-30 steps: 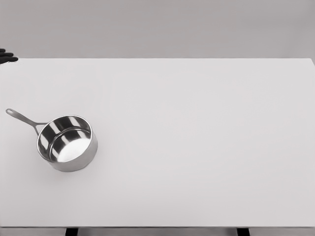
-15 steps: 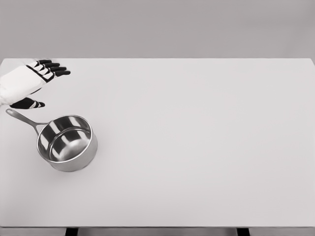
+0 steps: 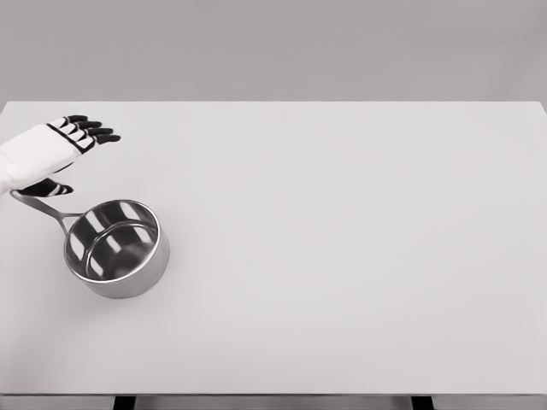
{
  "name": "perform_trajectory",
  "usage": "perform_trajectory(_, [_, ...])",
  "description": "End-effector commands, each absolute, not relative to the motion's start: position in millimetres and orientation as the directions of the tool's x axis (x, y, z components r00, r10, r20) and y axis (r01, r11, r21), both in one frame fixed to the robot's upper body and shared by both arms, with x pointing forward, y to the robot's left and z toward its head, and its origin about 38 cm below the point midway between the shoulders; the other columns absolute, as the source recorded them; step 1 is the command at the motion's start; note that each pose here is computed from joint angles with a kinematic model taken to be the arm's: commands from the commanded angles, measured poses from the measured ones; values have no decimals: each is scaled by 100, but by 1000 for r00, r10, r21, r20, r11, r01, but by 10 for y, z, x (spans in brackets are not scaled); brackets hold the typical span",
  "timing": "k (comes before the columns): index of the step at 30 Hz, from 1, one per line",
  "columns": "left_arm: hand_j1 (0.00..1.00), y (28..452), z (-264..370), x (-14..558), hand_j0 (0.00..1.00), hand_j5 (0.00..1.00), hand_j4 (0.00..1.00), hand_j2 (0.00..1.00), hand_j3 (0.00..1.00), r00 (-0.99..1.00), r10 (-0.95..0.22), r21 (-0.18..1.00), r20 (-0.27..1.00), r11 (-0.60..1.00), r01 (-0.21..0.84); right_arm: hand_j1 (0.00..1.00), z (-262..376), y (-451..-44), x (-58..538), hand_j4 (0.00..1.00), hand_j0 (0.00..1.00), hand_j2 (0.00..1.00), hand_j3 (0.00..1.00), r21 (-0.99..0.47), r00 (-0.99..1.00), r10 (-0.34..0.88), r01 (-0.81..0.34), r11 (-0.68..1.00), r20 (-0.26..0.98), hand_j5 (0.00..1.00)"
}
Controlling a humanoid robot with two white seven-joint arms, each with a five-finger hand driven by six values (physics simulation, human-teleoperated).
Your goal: Rotate pot handle
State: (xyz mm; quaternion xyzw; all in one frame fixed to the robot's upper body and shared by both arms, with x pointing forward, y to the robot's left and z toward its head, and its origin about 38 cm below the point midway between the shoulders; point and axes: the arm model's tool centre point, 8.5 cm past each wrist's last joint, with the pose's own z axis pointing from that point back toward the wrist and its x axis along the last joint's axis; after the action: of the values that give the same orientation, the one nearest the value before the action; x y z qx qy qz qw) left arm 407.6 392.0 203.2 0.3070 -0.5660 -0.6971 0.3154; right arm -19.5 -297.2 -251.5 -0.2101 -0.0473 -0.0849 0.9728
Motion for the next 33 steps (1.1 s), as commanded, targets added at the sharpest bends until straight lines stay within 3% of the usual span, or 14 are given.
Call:
perform_trajectory(1, [100, 3946, 2058, 4076, 100, 100, 100, 100, 100, -610, -789, 983, -75, -163, 90, 100, -2514, -2973, -195, 100, 100, 100, 100, -401, 981, -146, 186, 897, 128, 100])
perform_trajectory(33, [100, 4170, 1982, 3925, 100, 100, 100, 100, 100, -592, -801, 966, -85, -211, 146, 100, -2514, -2973, -195, 100, 100, 100, 100, -401, 981, -146, 186, 897, 128, 100])
